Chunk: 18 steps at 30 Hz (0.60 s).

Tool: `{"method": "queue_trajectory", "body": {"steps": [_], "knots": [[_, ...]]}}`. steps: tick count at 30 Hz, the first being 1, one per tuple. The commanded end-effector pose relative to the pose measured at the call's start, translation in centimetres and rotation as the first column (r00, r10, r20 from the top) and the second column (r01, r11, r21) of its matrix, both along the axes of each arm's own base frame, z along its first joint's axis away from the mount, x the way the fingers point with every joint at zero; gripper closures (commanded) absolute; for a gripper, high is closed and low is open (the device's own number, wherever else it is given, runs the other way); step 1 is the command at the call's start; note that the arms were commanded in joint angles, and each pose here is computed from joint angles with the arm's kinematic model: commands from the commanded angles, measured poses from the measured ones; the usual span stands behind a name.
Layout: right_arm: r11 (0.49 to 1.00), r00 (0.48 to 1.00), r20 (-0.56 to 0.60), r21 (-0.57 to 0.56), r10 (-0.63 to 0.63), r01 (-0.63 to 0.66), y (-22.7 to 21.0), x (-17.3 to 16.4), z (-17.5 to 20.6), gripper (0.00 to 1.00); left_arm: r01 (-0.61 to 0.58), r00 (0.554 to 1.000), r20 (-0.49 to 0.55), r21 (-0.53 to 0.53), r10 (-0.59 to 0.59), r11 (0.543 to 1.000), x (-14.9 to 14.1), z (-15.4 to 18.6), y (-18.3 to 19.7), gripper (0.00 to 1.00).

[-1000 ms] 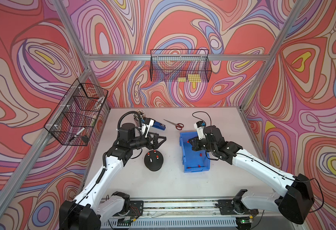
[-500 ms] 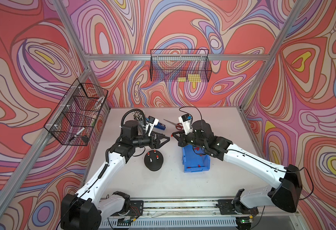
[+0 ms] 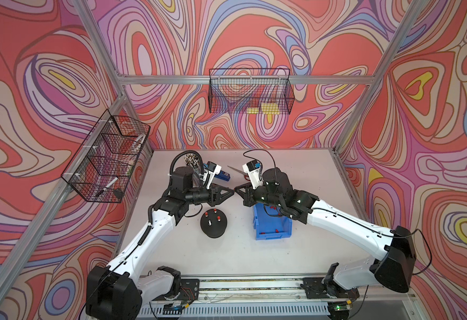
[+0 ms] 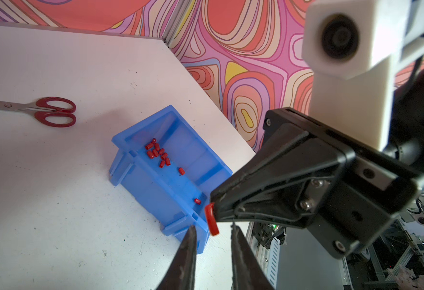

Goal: Cover the protruding screws with screw protection sleeves
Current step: Pick up the screw protection sleeve from the storage box.

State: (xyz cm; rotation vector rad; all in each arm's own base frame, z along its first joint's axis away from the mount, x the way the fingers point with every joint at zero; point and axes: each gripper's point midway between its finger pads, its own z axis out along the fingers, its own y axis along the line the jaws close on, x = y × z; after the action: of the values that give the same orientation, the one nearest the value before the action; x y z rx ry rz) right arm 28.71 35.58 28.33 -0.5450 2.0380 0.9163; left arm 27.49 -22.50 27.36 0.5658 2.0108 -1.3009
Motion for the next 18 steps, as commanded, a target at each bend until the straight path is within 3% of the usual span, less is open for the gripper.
{"method": "queue_trajectory", "body": {"steps": [1,10,15,18], "knots": [[0.999,1.000,0.018,0.029,0.021,-0.021,0.73,-0.18,1.31,1.00,0.022,1.000,0.014,-0.007,-0.022,1.000,-0.11,0.92,-0.31,0.78],[0.999,0.999,0.020,0.037,0.030,-0.031,0.96,-0.34,1.61,1.00,0.015,1.000,0.016,-0.001,-0.015,1.000,-0.02,0.86,-0.24,0.80],[0.998,0.999,0.020,0.042,0.038,-0.039,1.07,-0.48,1.72,1.00,0.011,1.000,0.020,0.007,-0.011,1.000,0.02,0.77,-0.19,0.99],[0.997,0.999,0.025,0.051,0.048,-0.049,1.11,-0.71,1.94,1.00,-0.005,1.000,0.026,0.014,0.005,1.000,0.19,0.75,-0.02,1.00]]}}
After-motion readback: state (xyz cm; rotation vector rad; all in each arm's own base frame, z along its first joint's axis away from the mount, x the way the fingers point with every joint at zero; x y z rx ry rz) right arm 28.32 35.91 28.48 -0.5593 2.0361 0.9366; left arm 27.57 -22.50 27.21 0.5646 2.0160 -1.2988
